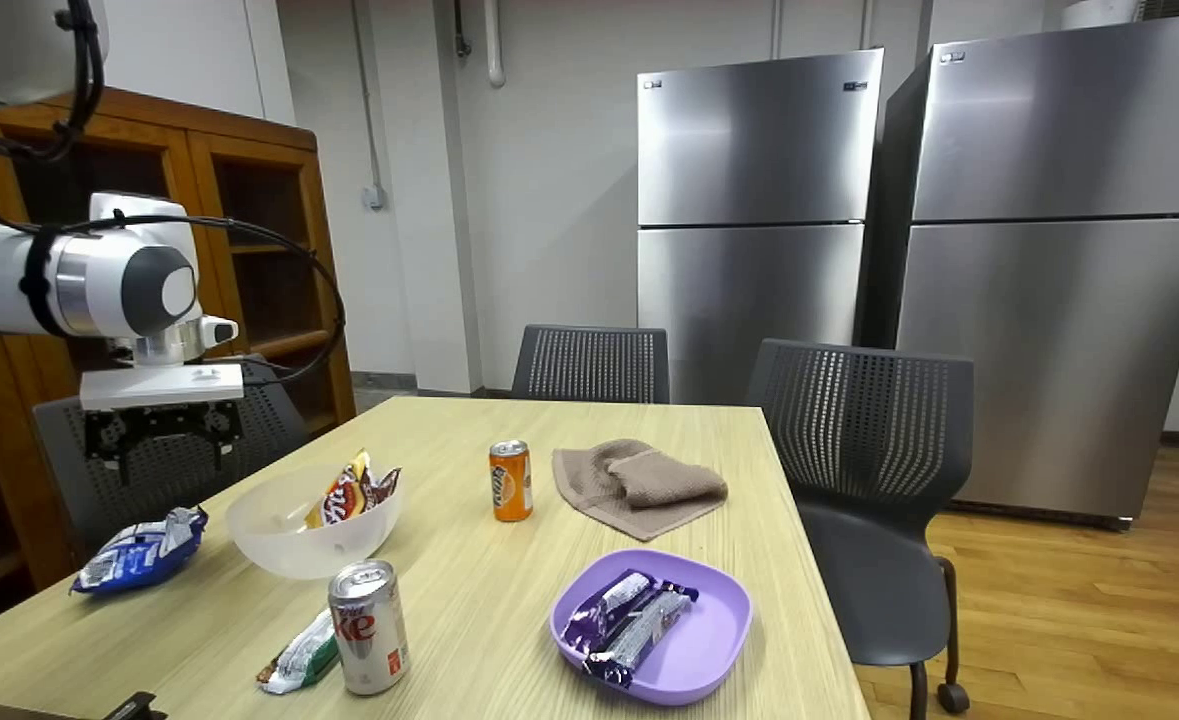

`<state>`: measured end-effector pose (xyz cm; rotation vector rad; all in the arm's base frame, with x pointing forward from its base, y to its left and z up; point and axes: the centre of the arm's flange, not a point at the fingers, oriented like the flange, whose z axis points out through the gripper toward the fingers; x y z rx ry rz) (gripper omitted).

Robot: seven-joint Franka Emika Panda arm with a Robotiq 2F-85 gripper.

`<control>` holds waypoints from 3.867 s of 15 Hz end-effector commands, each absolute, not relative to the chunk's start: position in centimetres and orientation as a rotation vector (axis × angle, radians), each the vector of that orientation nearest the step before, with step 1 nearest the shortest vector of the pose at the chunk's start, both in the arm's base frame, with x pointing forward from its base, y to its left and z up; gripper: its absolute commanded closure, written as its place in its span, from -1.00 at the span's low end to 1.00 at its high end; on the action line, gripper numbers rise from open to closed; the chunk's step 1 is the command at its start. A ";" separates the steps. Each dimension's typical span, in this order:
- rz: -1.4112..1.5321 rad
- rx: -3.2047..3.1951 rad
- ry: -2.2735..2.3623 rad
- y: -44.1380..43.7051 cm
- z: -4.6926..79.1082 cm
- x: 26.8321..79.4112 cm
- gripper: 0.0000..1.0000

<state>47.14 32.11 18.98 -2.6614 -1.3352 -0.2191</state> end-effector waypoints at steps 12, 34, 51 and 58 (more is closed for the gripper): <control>-0.146 -2.659 -1.312 32.3 15.8 48.4 -1.00; -0.124 -2.647 -1.340 31.9 14.6 48.6 -0.02; -0.192 -2.594 -1.389 33.7 17.5 47.8 1.00; -0.337 -2.607 -1.314 30.8 23.3 50.5 1.00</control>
